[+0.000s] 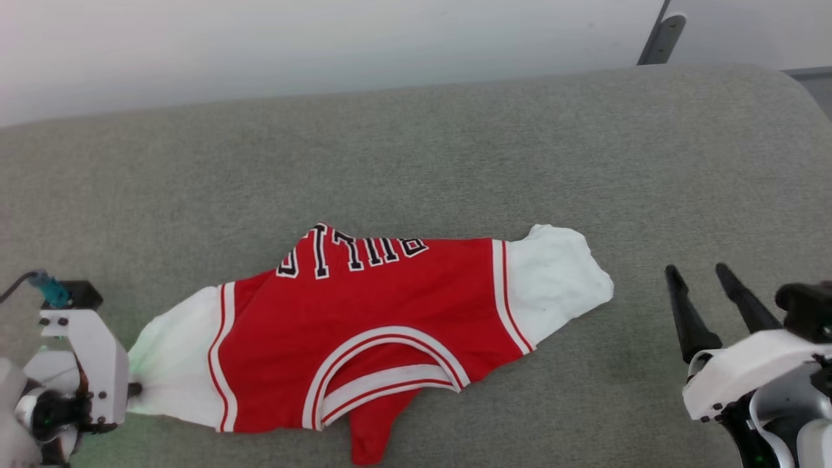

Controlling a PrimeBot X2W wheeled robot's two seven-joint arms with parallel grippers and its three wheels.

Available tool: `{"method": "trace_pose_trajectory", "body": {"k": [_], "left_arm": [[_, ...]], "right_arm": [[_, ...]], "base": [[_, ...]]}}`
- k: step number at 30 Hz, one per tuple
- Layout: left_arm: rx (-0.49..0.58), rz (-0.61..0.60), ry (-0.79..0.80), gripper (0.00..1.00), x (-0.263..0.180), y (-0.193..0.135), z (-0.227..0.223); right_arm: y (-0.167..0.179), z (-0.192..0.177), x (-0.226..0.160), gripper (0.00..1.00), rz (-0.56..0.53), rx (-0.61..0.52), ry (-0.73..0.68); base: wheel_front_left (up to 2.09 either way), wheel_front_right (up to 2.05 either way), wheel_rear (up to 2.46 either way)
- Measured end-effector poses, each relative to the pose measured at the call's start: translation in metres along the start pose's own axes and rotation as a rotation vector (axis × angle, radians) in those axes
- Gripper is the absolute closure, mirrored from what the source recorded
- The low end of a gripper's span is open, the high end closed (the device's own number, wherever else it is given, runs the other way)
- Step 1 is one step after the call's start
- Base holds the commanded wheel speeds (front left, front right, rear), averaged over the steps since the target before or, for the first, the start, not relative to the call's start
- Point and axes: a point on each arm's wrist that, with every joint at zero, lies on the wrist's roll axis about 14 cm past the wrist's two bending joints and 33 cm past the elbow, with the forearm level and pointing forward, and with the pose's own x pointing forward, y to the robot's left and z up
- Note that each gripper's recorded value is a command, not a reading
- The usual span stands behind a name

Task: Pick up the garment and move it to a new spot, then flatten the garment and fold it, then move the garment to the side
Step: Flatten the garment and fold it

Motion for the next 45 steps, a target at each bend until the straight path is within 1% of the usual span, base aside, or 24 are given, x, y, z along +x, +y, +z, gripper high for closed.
{"method": "trace_pose_trajectory", "body": {"k": [4,6,7,9,13,20,23,24,25,30,33,35,38,40,42,45], "left_arm": [[-0.002,-0.006,-0.007,1.0,0.0,-0.001,0.002],[-0.001,-0.009,-0.012,1.0,0.0,-0.001,0.003],[0.001,-0.01,-0.014,1.0,0.0,-0.002,0.004],[0.001,-0.012,-0.023,1.0,0.001,-0.002,0.005],[0.001,-0.014,-0.031,1.0,0.001,-0.003,0.005],[0.0,-0.023,-0.049,1.0,0.0,-0.004,0.004],[-0.008,-0.025,-0.059,1.0,0.0,-0.004,0.003],[-0.011,-0.027,-0.062,1.0,-0.001,-0.004,0.003],[-0.016,-0.029,-0.066,1.0,-0.001,-0.005,0.003],[-0.026,-0.031,-0.091,1.0,-0.008,-0.007,0.007],[0.0,-0.043,-0.14,1.0,-0.019,-0.015,0.024],[0.027,-0.049,-0.207,1.0,-0.035,-0.021,0.047],[0.061,-0.031,-0.31,1.0,-0.066,-0.022,0.08],[0.073,-0.035,-0.381,1.0,-0.087,-0.026,0.1],[0.086,-0.037,-0.454,1.0,-0.113,-0.031,0.122],[0.108,-0.021,-0.56,1.0,-0.155,-0.035,0.151]], "right_arm": [[0.004,-0.025,0.013,0.0,0.037,-0.002,0.16],[0.004,-0.04,0.02,0.0,0.054,-0.021,0.25],[0.006,-0.044,0.024,0.0,0.064,-0.006,0.277],[0.01,-0.055,0.031,0.0,0.089,-0.027,0.353],[0.021,-0.074,0.045,0.0,0.137,-0.025,0.469],[0.023,-0.113,0.056,0.0,0.145,-0.071,0.681],[0.025,-0.12,0.062,0.0,0.148,-0.079,0.731],[0.027,-0.12,0.064,0.83,0.15,-0.084,0.744],[0.026,-0.122,0.065,1.0,0.149,-0.086,0.758],[0.028,-0.113,0.07,1.0,0.149,-0.072,0.756],[0.035,-0.096,0.074,1.0,0.172,-0.051,0.711],[0.043,-0.074,0.081,1.0,0.199,-0.035,0.65],[0.054,-0.034,0.089,1.0,0.237,-0.008,0.544],[0.062,-0.004,0.093,1.0,0.26,-0.025,0.472],[0.07,0.026,0.094,1.0,0.288,-0.004,0.401],[0.078,0.073,0.094,1.0,0.311,-0.005,0.286]], "base": [[0.0,0.0,0.0],[0.0,0.0,0.0],[0.0,0.0,0.0],[0.0,0.0,0.0],[0.0,0.0,0.0],[0.0,0.0,0.0],[0.0,0.0,0.0],[0.0,0.0,0.0],[0.0,0.0,0.0],[0.0,0.0,0.0],[0.0,0.0,0.0],[0.0,0.0,0.0],[0.0,0.0,0.0],[0.0,0.0,0.0],[0.0,0.0,0.0],[0.0,0.0,0.0]]}}
